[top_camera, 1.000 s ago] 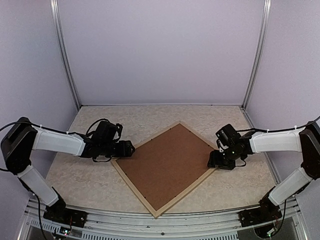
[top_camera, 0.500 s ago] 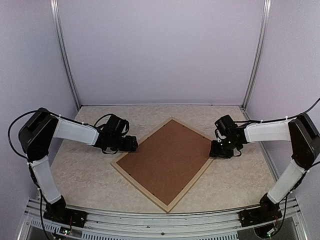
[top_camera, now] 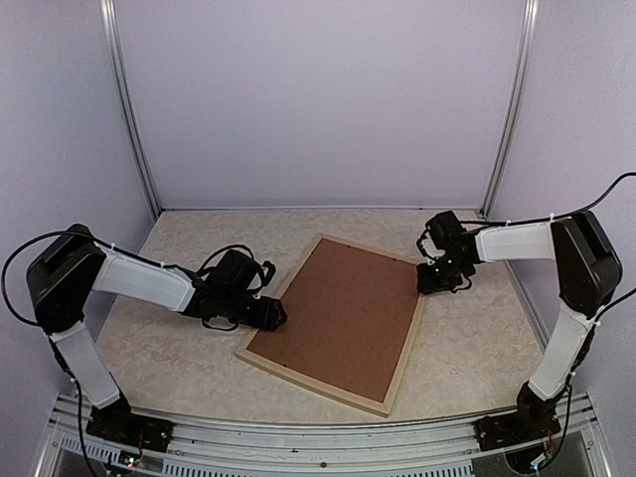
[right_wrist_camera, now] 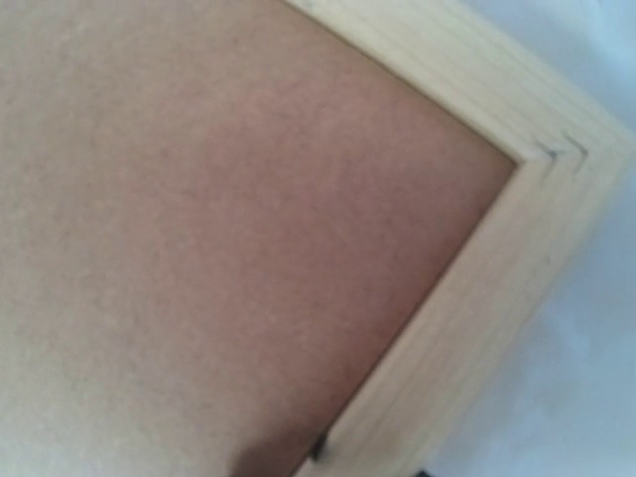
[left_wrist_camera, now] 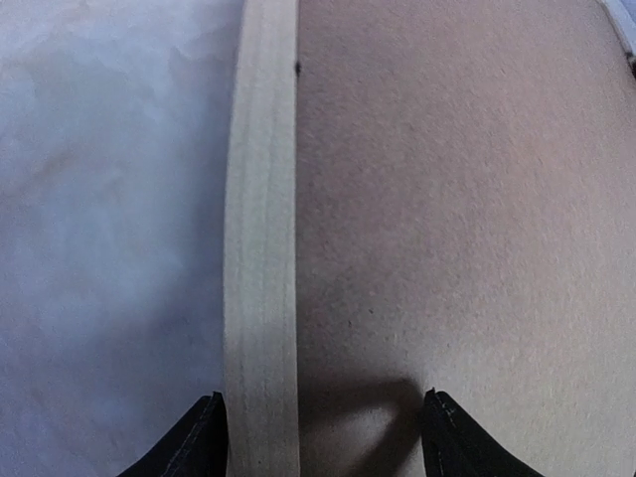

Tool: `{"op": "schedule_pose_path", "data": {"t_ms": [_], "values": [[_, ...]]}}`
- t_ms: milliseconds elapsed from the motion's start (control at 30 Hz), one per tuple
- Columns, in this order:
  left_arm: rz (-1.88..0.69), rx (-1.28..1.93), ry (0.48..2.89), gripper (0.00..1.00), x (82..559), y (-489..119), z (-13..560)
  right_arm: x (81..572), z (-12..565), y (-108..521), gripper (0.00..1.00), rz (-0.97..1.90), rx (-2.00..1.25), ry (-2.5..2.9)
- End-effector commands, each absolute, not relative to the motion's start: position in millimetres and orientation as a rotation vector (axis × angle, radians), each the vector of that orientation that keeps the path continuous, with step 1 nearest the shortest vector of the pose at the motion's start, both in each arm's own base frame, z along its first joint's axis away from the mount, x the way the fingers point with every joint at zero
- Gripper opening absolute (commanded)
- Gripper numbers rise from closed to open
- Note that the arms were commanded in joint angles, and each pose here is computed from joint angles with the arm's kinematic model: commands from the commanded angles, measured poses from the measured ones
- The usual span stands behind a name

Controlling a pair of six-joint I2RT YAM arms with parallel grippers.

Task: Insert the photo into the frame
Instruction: Rotate the frame body at the center of the board.

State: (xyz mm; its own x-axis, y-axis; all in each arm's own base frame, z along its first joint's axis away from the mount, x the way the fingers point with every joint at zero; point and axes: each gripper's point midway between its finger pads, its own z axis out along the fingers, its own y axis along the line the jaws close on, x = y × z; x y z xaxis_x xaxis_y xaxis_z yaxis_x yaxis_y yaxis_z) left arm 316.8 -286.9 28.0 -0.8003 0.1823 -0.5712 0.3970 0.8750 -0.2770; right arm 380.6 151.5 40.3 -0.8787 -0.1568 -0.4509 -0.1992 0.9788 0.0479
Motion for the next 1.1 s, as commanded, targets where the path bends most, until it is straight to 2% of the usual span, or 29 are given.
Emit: {"op": "schedule_pose_path", "data": {"t_ms": [0, 133, 267, 367, 433, 567, 667, 833, 1067], "values": [[-0.634, 0.506, 2.616, 0.65, 252.0, -291.5, 12.6, 376.6, 14.7, 163.4, 0.17, 0.147, -0.518, 2.704], [-0.698, 0.517, 2.619, 0.64, 217.3, -293.1, 21.2, 383.3, 16.0, 183.4, 0.17, 0.266, -0.577, 2.677], [-0.721, 0.482, 2.579, 0.64, 210.0, -290.3, 46.4, 389.8, 13.4, 200.2, 0.18, 0.363, -0.617, 2.658], [-0.682, 0.448, 2.505, 0.68, 221.5, -285.4, 74.5, 395.9, 12.8, 212.9, 0.21, 0.436, -0.641, 2.636], [-0.578, 0.395, 2.473, 0.73, 236.2, -274.5, 87.9, 402.1, 13.9, 217.8, 0.26, 0.454, -0.642, 2.628], [-0.394, 0.292, 2.480, 0.83, 266.4, -250.6, 96.1, 414.5, 23.3, 215.6, 0.44, 0.412, -0.597, 2.605], [-0.338, 0.251, 2.521, 0.86, 284.2, -238.7, 85.8, 418.4, 34.2, 213.8, 0.54, 0.394, -0.562, 2.596], [-0.230, 0.240, 2.570, 0.86, 305.5, -224.4, 73.5, 416.1, 54.9, 206.8, 0.61, 0.370, -0.503, 2.570], [-0.104, 0.299, 2.606, 0.90, 319.5, -220.6, 64.3, 402.8, 70.3, 204.9, 0.61, 0.405, -0.462, 2.558]]}}
